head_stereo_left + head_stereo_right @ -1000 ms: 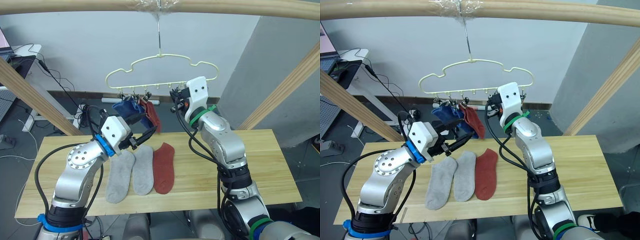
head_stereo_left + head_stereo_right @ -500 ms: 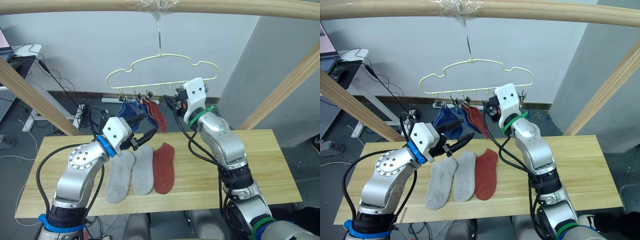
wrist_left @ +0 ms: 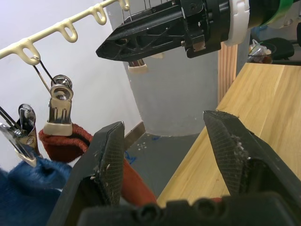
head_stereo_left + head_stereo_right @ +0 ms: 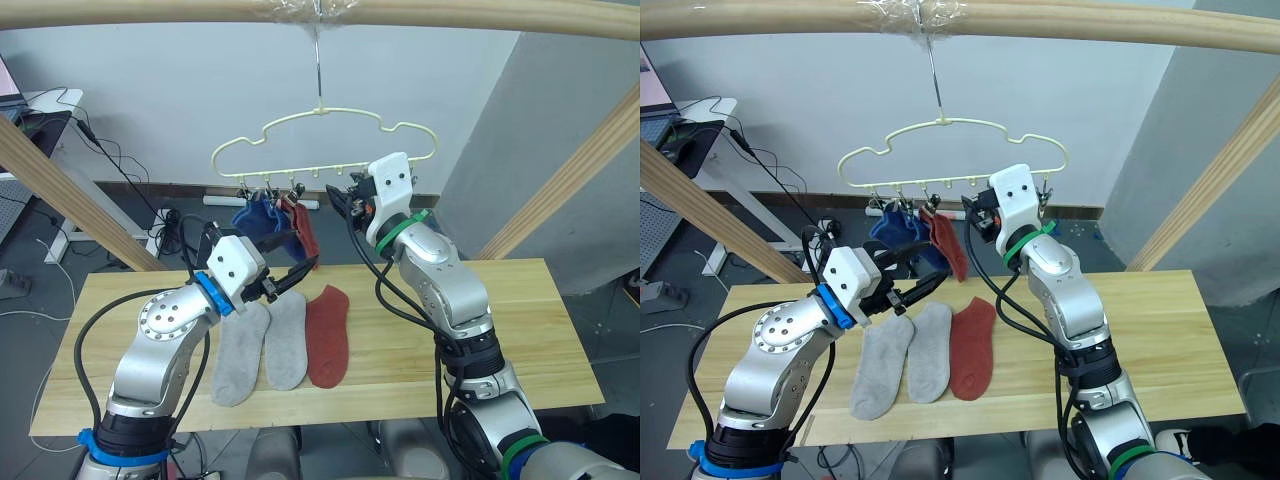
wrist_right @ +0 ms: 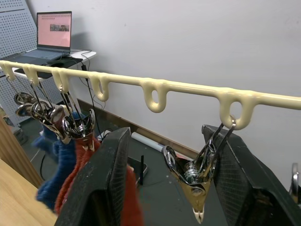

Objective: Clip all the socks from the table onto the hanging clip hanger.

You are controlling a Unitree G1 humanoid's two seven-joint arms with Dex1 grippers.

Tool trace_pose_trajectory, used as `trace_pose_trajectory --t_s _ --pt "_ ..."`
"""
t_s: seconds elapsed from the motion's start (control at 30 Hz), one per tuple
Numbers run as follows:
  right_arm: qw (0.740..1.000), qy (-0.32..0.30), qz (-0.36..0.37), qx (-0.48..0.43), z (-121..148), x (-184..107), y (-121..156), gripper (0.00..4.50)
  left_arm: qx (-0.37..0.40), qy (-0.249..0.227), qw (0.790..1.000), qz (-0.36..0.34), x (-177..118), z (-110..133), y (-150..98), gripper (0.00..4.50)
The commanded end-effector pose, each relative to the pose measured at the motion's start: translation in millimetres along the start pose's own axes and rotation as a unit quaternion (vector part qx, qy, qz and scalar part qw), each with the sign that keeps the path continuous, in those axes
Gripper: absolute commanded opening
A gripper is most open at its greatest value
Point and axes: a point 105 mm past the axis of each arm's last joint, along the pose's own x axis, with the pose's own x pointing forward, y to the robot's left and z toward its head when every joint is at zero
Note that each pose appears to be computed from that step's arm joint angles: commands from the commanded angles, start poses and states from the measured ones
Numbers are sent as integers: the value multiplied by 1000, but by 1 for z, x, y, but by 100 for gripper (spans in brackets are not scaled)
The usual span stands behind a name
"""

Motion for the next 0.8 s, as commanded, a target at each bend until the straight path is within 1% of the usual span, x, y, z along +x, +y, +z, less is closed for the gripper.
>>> trace_pose_trajectory --t_s 0.03,0.13,0.2,0.23,0.63,0.7,0.77,0.8 --pt "999 -32 3 1 18 0 3 191 17 -22 1000 -3 1 11 -5 297" --pt "999 -33 3 3 18 0 3 85 18 -19 1000 -3 1 9 -5 297" --pt "999 -33 2 4 18 0 2 34 19 -16 1000 -2 0 7 -6 297" --pt "999 -33 2 5 18 0 2 17 20 -15 1000 -2 0 6 -6 297" --pt "999 -33 1 10 17 0 0 15 21 -5 1000 -7 1 -3 -13 297" --pt "999 -32 1 10 17 0 0 15 9 0 1000 -9 3 -6 -16 297" --pt "999 -32 2 10 17 0 1 15 -20 12 1000 -16 5 -16 -23 297" --pt "999 -31 3 10 17 0 1 15 -29 19 999 -18 7 -21 -27 313"
